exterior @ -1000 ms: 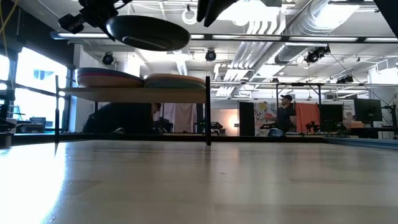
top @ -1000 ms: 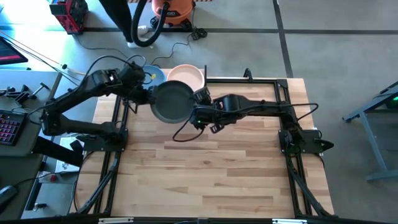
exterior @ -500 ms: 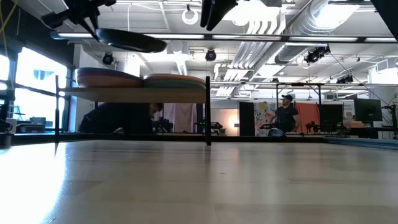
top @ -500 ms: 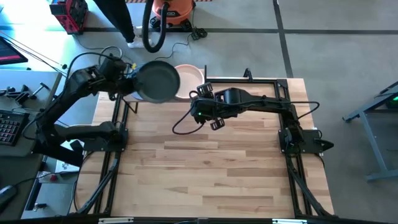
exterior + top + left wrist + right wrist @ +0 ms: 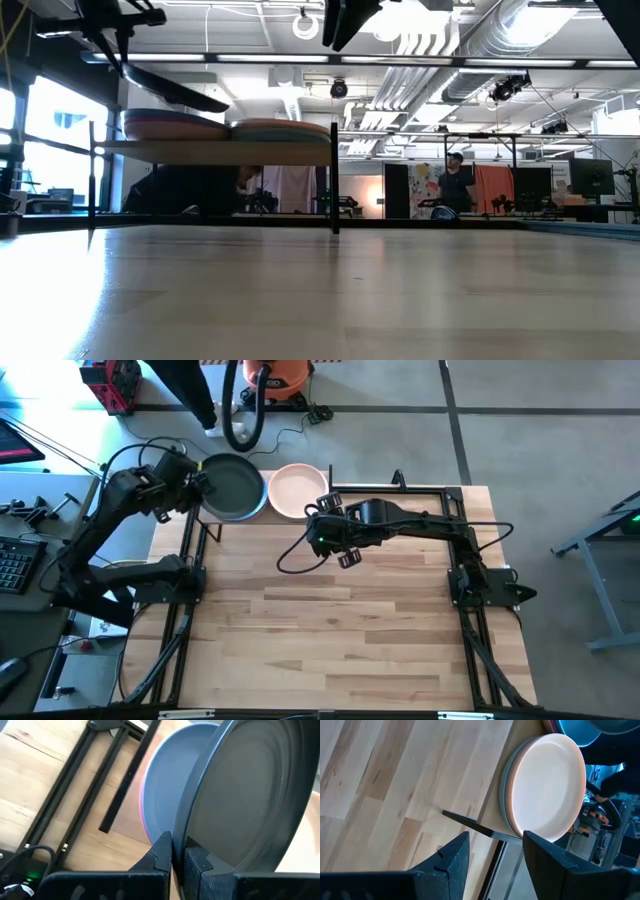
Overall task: Place and stack plates onto a shelf
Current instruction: Stack the black plate on top of the blue plate on the shelf
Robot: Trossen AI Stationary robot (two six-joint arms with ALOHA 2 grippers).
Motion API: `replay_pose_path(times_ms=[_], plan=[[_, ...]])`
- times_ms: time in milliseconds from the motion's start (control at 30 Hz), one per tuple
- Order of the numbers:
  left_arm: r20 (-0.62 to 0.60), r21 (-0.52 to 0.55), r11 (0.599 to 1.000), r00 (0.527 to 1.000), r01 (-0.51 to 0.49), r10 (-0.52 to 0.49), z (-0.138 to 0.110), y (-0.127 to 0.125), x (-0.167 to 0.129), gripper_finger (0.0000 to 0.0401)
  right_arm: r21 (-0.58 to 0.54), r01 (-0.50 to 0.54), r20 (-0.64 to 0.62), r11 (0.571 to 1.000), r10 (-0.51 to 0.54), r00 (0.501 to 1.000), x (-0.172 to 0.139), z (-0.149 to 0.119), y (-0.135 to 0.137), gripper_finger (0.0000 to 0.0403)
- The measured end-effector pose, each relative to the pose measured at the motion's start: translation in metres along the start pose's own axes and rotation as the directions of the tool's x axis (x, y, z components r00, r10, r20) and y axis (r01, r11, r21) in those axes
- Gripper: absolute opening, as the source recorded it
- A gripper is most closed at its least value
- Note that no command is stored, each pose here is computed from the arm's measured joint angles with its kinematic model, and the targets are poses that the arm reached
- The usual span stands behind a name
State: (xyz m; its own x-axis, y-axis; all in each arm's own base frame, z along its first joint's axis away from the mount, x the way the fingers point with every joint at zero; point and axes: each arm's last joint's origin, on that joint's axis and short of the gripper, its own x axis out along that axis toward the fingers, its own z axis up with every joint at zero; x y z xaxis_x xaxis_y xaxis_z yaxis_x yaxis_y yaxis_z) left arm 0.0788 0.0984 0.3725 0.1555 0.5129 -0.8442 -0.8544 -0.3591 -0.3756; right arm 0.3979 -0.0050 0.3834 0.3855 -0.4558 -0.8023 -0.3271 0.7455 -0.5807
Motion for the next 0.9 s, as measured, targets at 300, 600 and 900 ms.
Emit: replay_pose_path(times_ms=[300, 600, 900], plan=[[-0.007, -0.018, 0.998, 0.999, -0.052, 0.052, 0.006, -0.005, 0.011, 0.0005, 0.000, -0.001, 0.001, 1.000, 0.001, 1.000, 0.000, 0.000, 0.000, 0.0165], [-0.027, 0.019, 0.995, 0.995, -0.097, 0.098, 0.007, -0.014, 0.023, 0.0010, 0.000, -0.001, 0.000, 1.000, 0.001, 1.000, 0.000, 0.000, 0.000, 0.0165], [-0.025, 0.034, 0.993, 0.994, -0.109, 0.110, 0.008, -0.016, 0.026, 0.0028, 0.000, 0.000, 0.000, 1.000, 0.000, 1.000, 0.000, 0.000, 0.000, 0.0165]])
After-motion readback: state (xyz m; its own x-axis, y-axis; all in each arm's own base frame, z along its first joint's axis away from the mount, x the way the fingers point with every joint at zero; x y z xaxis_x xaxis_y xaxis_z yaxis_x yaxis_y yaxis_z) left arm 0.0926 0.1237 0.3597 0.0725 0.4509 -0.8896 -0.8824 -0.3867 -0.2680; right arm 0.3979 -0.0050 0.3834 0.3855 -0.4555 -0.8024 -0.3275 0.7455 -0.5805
